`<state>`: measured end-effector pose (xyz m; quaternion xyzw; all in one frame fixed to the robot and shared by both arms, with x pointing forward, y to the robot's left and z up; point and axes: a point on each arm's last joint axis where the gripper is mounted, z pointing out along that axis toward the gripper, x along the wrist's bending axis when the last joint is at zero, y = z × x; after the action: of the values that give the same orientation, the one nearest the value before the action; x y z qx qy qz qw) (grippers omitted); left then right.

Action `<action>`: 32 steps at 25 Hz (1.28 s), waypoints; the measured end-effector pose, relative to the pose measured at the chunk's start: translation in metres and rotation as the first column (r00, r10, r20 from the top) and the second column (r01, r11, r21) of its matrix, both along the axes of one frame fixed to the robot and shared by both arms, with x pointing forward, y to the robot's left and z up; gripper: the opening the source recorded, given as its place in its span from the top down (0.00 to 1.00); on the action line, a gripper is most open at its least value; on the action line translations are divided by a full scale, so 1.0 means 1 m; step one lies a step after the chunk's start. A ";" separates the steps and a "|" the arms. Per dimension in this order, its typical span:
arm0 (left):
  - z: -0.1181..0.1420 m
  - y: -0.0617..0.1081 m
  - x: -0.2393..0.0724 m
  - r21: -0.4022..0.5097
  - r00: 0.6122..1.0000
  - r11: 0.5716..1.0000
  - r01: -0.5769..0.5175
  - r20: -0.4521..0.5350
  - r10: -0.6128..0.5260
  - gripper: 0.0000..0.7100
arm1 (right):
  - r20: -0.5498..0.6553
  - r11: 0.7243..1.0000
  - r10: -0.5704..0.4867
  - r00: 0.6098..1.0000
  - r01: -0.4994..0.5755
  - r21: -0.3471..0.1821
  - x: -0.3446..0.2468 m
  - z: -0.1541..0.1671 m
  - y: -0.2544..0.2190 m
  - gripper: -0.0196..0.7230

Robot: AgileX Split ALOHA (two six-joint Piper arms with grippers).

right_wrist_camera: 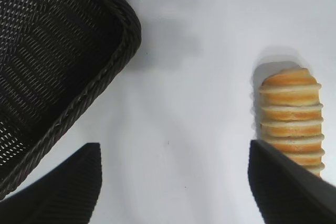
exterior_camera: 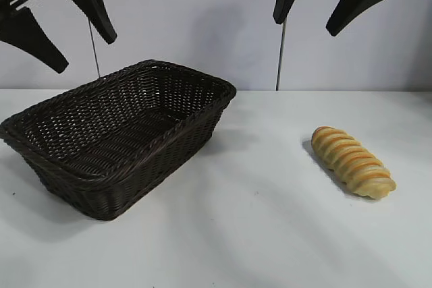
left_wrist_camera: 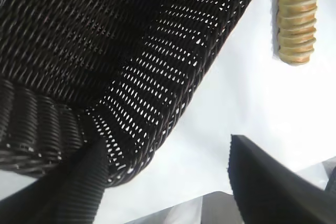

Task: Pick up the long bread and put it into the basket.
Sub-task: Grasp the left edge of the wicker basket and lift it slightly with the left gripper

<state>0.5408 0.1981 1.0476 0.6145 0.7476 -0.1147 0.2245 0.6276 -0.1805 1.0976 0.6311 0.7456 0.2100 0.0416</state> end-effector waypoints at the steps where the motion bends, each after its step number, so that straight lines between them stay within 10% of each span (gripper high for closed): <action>1: -0.004 0.002 -0.004 -0.002 1.000 1.000 -0.031 -0.001 0.031 0.32 | 0.000 1.000 0.000 1.000 0.000 0.000 0.000 0.000 0.000 0.22; 14: -0.047 0.018 -0.022 0.055 0.923 0.925 -0.376 -0.068 0.379 0.32 | 0.000 1.000 0.000 1.000 0.000 0.000 0.000 0.000 0.000 0.22; 32: -0.068 0.021 -0.013 0.106 0.910 0.910 -0.402 -0.064 0.410 0.32 | 0.000 1.000 0.000 1.000 0.000 0.000 0.000 0.000 0.000 0.22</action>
<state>0.5278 0.2191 0.9798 0.4498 0.8722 -0.0574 0.1835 0.6276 -0.1805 1.0976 0.6311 0.7456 0.2100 0.0416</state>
